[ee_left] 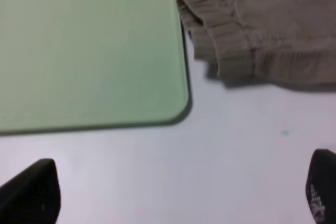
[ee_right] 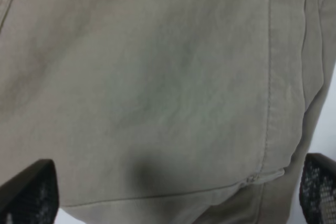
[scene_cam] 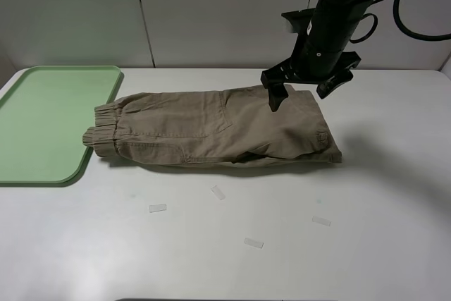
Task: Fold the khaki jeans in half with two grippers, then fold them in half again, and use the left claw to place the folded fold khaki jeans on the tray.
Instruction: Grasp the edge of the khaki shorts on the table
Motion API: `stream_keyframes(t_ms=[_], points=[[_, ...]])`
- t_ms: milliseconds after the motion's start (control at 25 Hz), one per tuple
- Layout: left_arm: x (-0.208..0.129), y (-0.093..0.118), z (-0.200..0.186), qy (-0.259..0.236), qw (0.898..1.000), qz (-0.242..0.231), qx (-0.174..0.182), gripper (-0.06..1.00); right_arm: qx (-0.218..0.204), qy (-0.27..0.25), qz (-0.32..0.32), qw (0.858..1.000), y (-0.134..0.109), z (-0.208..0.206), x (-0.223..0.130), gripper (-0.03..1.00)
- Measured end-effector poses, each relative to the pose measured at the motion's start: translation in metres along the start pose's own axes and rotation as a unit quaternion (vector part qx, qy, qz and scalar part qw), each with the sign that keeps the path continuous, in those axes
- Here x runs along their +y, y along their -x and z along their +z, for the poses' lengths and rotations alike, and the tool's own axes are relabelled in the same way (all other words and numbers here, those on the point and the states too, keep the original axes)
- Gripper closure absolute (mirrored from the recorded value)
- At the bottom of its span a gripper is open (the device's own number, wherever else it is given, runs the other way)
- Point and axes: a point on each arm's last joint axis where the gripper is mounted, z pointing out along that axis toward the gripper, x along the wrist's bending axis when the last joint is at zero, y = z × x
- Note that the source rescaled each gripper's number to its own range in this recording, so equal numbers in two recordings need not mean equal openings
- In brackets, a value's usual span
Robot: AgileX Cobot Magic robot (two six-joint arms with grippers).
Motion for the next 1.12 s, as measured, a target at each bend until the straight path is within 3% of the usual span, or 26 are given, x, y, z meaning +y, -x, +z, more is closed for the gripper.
stream_keyframes(t_ms=[280, 360, 520, 920, 1120], points=[[-0.033, -0.006, -0.034, 0.102, 0.994, -0.02, -0.019, 0.03, 0.001, 0.0, 0.006, 1.0, 0.0, 0.0, 0.0, -0.03], [-0.04, -0.006, -0.037, 0.098, 0.994, -0.026, -0.028, 0.03, 0.001, 0.0, 0.007, 1.0, 0.0, 0.0, 0.0, -0.03], [-0.052, -0.005, -0.036, 0.04, 0.998, -0.03, -0.031, 0.03, 0.001, -0.001, 0.009, 1.0, 0.0, 0.001, 0.0, -0.03], [-0.053, -0.005, -0.031, 0.042, 0.998, -0.028, -0.03, 0.05, 0.0, -0.011, 0.022, 1.0, 0.0, 0.03, 0.002, -0.03], [-0.053, -0.005, -0.031, 0.042, 0.998, -0.028, -0.03, 0.06, -0.01, -0.039, 0.048, 0.998, 0.018, 0.054, 0.0, -0.03]])
